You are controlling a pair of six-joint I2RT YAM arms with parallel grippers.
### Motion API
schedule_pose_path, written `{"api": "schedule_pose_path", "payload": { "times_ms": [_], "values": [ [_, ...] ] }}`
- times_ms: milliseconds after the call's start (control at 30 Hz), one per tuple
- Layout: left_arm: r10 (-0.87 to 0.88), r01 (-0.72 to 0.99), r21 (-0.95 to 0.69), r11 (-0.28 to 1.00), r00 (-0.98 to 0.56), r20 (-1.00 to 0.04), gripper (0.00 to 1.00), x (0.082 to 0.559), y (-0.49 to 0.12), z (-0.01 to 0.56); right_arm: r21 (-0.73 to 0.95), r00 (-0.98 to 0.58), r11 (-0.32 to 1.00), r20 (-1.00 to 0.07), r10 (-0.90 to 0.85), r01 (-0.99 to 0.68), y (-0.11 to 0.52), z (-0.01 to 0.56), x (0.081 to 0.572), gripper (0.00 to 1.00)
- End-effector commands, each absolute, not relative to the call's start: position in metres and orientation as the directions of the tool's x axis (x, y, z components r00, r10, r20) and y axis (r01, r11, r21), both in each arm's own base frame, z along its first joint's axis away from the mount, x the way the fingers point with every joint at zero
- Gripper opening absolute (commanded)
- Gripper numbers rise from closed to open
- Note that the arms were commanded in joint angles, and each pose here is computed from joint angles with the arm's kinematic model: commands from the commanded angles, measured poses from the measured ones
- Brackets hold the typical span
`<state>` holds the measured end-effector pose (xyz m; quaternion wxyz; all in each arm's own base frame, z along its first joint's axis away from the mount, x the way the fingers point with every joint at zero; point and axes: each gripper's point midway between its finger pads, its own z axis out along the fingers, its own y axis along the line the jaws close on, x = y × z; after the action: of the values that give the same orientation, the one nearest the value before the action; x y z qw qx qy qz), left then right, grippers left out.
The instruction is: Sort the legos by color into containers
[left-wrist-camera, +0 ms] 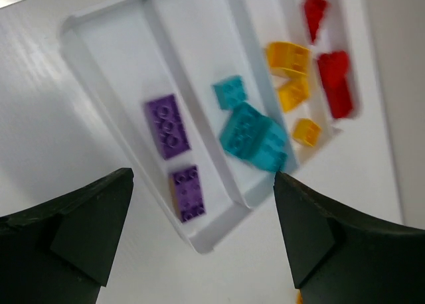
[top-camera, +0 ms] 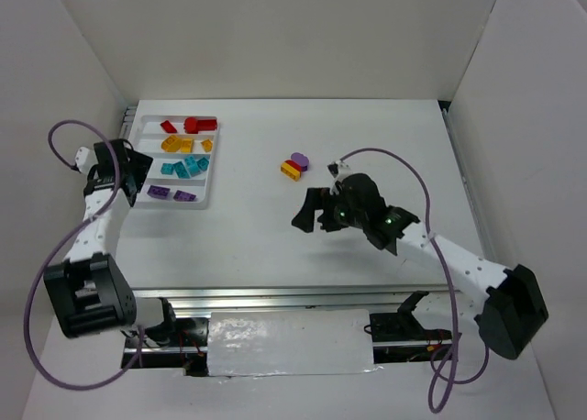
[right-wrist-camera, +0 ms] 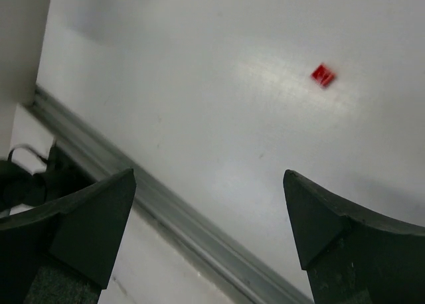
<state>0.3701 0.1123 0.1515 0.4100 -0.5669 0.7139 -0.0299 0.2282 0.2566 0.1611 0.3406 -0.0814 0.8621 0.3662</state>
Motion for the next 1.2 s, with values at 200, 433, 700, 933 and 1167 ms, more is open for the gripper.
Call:
{"api": "schedule_pose_path", "payload": {
  "times_ms": [200, 433, 700, 933, 1167],
  "values": [
    [-0.591, -0.124, -0.593, 0.796, -0.377, -0.714, 0.99, 0.329, -0.014, 0.271, 0.058, -0.759, 0.960, -0.627, -0.179, -0.274, 0.259, 0.122, 0.371, 1.00],
    [-0.364, 0.070, -0.445, 0.893, -0.469, -0.805, 0.99, 0.281, -0.047, 0.248, -0.075, -0.726, 0.987, -0.670, -0.157, -0.144, 0.254, 0.123, 0.469, 1.00],
    [-0.342, 0.120, -0.451, 0.885, -0.490, -0.802, 0.99, 0.273, -0.056, 0.245, 0.153, -0.728, 0.939, -0.674, -0.128, -0.307, 0.275, 0.118, 0.492, 1.00],
    [-0.329, 0.162, -0.458, 0.874, -0.497, -0.803, 0.99, 0.272, -0.062, 0.246, 0.062, -0.681, 0.847, -0.626, -0.380, -0.528, 0.278, 0.092, 0.491, 1.00],
    [-0.320, 0.188, -0.468, 0.864, -0.511, -0.798, 1.00, 0.272, -0.067, 0.245, -0.065, -0.640, 0.829, -0.603, -0.475, -0.555, 0.270, 0.076, 0.513, 1.00]
  ]
}}
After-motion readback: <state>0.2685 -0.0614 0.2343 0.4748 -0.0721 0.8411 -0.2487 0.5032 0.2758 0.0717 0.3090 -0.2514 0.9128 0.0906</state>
